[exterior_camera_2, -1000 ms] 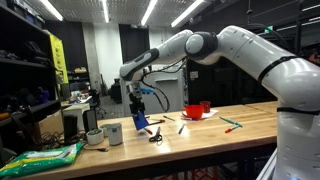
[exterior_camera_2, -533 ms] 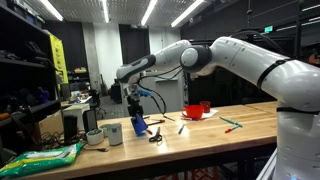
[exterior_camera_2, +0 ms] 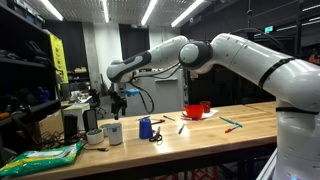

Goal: Turn over the cup on the table

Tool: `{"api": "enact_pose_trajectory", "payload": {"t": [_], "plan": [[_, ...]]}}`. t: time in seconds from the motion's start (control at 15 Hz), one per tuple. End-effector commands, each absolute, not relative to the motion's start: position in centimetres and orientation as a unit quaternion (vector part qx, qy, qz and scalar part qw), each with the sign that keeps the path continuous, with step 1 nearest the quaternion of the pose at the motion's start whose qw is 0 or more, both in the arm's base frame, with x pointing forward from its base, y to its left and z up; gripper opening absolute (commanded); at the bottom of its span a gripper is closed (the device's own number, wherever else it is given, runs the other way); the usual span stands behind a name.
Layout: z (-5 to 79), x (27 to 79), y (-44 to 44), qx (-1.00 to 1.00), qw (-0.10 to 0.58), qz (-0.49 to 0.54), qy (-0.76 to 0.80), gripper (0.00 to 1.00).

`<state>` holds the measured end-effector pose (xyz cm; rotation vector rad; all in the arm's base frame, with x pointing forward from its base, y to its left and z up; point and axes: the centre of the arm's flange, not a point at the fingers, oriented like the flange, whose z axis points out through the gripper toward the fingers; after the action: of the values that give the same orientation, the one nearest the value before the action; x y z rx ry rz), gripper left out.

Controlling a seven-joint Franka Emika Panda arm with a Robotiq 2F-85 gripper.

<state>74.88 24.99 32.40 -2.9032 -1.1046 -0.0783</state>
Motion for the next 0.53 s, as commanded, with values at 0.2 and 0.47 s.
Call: {"api": "enact_pose_trajectory", "payload": {"t": [0.2,0.47], "plan": [[35.9,69.7,27.0,-0.924,-0.068,-0.201,-0.317,1.00],[37.2,68.5,26.1,-0.925,-0.110,-0.244,-0.269,1.00]]}}
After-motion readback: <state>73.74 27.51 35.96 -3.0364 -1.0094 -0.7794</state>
